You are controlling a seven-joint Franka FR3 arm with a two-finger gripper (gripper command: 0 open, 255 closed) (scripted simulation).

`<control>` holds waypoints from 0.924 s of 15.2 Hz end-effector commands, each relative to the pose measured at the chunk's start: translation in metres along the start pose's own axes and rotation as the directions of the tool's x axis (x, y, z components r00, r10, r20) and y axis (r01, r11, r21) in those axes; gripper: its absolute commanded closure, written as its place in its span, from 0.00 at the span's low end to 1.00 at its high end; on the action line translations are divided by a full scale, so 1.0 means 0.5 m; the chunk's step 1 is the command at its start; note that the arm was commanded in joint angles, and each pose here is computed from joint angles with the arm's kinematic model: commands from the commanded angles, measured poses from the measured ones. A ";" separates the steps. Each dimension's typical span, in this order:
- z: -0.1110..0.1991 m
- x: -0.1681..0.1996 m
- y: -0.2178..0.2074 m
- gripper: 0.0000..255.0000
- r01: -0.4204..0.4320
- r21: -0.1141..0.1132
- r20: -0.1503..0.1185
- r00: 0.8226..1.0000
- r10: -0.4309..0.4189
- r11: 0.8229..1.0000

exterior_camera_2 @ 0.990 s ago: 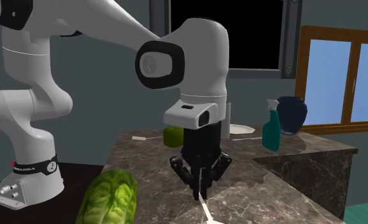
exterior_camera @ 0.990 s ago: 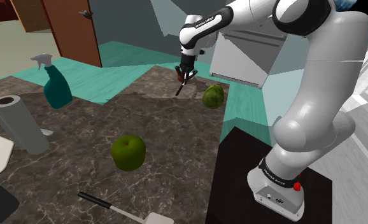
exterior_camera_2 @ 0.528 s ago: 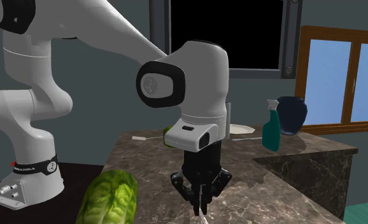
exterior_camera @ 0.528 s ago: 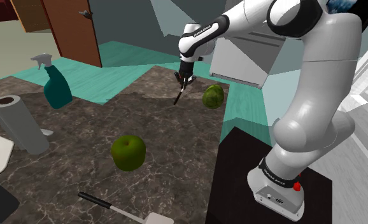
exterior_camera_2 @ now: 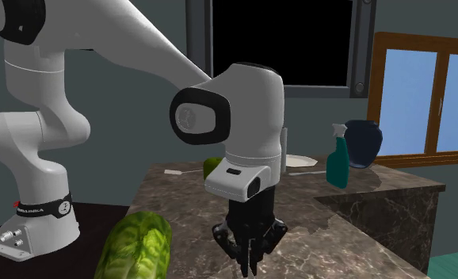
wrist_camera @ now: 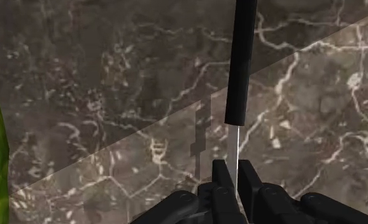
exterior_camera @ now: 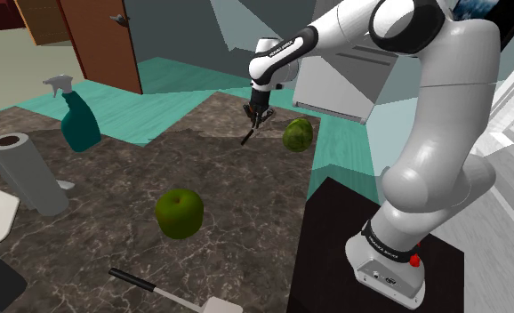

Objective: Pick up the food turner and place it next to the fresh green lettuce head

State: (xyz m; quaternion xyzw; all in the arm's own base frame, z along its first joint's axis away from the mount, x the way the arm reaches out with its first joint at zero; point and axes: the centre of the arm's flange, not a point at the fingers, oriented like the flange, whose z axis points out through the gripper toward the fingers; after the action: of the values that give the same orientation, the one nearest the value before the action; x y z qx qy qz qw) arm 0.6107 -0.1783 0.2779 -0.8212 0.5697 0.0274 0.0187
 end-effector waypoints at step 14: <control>-0.100 0.000 0.000 0.00 0.000 0.000 0.000 1.000 0.000 1.000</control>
State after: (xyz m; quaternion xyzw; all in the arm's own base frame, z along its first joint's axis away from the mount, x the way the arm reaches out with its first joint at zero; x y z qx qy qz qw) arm 0.6112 -0.1813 0.3236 -0.8212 0.5697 0.0269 0.0188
